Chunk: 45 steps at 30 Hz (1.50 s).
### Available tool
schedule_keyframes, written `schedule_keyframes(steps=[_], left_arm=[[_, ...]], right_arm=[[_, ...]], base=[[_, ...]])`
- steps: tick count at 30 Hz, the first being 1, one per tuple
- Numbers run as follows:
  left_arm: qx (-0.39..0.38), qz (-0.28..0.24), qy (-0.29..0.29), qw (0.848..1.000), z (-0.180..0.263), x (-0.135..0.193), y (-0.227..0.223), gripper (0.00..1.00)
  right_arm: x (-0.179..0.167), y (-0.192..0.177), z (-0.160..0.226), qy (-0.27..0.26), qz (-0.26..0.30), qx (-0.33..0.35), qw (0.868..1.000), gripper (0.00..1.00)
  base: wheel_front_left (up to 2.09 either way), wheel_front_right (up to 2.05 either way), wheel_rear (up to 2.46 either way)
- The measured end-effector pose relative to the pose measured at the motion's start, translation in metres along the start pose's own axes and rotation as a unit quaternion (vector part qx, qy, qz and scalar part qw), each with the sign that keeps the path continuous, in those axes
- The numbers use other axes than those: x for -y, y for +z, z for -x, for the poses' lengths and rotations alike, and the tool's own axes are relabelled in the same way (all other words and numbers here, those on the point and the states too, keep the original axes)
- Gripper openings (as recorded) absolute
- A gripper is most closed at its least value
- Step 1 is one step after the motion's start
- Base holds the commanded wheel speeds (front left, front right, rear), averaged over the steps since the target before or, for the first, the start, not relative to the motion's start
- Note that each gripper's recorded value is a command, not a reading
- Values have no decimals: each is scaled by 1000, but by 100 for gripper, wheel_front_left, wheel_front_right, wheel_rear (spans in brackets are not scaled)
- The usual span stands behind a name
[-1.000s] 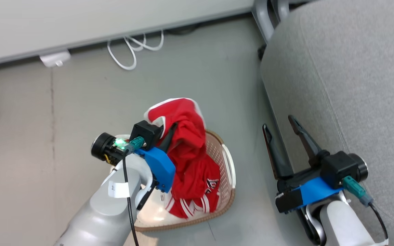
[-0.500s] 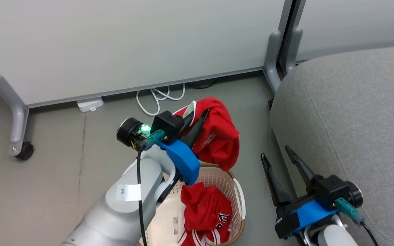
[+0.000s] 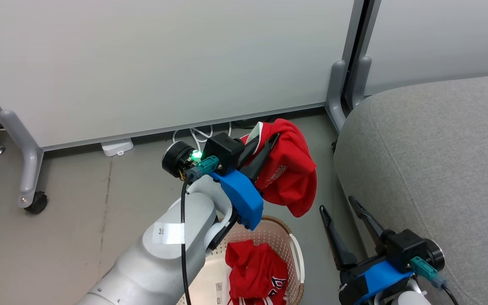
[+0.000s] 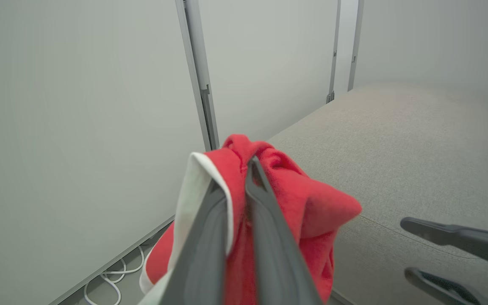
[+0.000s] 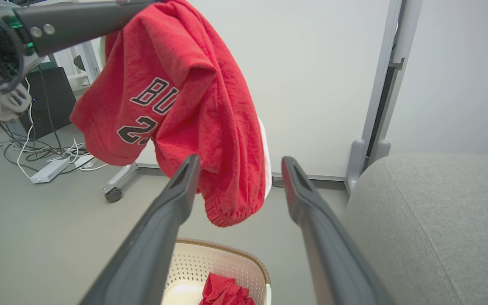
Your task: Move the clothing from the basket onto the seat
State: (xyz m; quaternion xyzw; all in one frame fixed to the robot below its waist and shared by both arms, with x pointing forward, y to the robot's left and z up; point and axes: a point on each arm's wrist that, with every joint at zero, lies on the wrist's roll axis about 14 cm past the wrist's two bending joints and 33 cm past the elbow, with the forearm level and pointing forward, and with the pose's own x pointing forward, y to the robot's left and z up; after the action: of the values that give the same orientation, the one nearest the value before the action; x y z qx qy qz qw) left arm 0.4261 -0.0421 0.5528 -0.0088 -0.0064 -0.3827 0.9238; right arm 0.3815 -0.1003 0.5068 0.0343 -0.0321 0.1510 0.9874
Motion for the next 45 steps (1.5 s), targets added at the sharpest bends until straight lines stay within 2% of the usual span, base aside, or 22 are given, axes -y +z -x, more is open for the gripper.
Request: schedule_keyframes(steps=[12, 27, 41, 42, 43, 44, 45], left_arm=[[-10, 5, -5, 1000, 1, 3, -5, 0], [-13, 17, -4, 1000, 4, 2, -10, 0], [-18, 16, -10, 1000, 3, 2, -14, 0], [-18, 16, -10, 1000, 3, 2, -14, 0], [-18, 16, -11, 1000, 2, 2, -14, 0], [-18, 16, -11, 1000, 2, 2, -14, 0], [-18, 16, -11, 1000, 2, 2, -14, 0]], right_arm=[[-7, -10, -1, 11, -1, -21, 1000, 100], [-24, -5, -54, 61, 36, -54, 996, 100], [-46, -30, -76, 112, 55, -114, 986, 100], [-46, -31, -76, 113, 54, -116, 985, 77], [-46, -32, -76, 113, 51, -116, 985, 35], [-46, -32, -77, 113, 48, -115, 986, 11], [-47, -32, -77, 114, 46, -113, 986, 0]], base=[[0, 0, 0], [0, 0, 0], [0, 0, 0], [0, 0, 0], [0, 0, 0], [0, 0, 0], [0, 0, 0]])
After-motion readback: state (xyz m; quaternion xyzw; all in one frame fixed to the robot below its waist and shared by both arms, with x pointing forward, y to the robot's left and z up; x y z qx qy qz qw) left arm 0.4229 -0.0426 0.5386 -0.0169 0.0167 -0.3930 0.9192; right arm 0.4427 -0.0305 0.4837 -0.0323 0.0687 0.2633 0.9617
